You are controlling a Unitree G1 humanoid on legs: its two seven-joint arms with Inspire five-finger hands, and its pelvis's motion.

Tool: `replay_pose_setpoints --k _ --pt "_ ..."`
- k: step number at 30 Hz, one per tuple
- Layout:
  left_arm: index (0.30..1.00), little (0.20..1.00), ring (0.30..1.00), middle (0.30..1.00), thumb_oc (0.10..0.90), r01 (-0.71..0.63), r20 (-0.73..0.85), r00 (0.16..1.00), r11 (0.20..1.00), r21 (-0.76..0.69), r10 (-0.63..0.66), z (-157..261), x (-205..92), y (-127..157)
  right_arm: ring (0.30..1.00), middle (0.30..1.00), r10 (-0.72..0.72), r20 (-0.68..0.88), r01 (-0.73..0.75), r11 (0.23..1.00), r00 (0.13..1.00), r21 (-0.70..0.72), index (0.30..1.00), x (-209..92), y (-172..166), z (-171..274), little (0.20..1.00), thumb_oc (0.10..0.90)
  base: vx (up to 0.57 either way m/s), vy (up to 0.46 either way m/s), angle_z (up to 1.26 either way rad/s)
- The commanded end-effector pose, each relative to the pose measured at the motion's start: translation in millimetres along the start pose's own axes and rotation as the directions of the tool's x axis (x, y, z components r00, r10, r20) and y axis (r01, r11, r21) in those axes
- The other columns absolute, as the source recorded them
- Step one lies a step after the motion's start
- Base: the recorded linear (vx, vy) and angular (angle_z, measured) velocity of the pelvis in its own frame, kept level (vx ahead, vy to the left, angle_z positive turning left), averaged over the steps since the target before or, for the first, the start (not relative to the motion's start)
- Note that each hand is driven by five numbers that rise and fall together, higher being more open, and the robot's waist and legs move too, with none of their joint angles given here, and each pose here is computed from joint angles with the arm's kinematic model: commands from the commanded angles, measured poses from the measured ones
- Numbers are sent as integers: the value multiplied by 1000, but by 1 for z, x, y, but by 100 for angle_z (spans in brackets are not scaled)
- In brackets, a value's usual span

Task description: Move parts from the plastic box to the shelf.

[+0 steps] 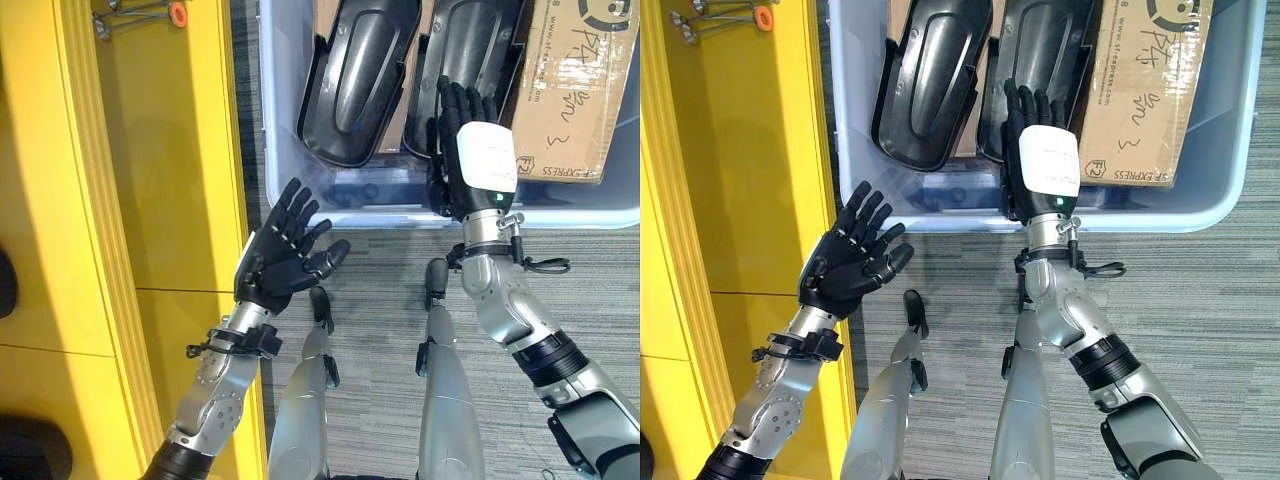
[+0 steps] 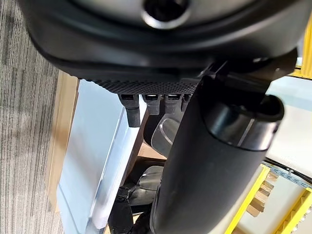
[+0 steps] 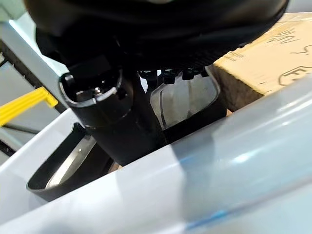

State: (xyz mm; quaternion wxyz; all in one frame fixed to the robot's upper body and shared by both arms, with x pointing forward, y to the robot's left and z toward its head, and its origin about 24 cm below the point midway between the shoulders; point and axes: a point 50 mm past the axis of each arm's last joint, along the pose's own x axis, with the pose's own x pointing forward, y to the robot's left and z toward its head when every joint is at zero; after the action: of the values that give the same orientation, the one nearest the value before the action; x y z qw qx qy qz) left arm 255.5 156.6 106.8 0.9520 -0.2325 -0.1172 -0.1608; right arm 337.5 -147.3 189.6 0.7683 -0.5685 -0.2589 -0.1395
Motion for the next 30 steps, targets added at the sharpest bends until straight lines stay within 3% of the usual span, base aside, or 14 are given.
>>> replay_pose_setpoints --k 1,10,12,18,24,30 --pt "1000 1000 1000 1000 900 110 63 992 994 24 -112 8 1 -18 1000 1000 44 119 -35 997 992 -74 1000 -7 13 19 1000 900 0 0 0" --pt "1000 1000 1000 1000 900 131 41 990 990 44 -133 8 2 -15 1000 1000 124 129 -86 961 984 -263 1000 1 20 12 1000 900 -3 -39 3" --pt "1000 1000 1000 1000 900 152 23 988 987 55 -153 6 3 -15 1000 1000 177 46 -154 938 983 -309 1000 4 30 0 1000 900 -8 -96 8" --pt "1000 1000 1000 1000 900 174 13 985 983 53 -175 4 6 -16 1000 1000 196 -216 -232 959 957 -160 1000 -1 48 -31 1000 900 -1 -14 1" --pt "1000 1000 1000 1000 900 201 12 979 978 48 -202 2 10 -23 1000 1000 206 -276 -253 957 939 -145 1000 2 53 -36 1000 900 1 -2 2" --pt "1000 1000 1000 1000 900 193 14 981 981 26 -194 -2 11 -25 1000 1000 66 -312 -112 985 948 -132 1000 0 48 -45 1000 900 5 34 0"
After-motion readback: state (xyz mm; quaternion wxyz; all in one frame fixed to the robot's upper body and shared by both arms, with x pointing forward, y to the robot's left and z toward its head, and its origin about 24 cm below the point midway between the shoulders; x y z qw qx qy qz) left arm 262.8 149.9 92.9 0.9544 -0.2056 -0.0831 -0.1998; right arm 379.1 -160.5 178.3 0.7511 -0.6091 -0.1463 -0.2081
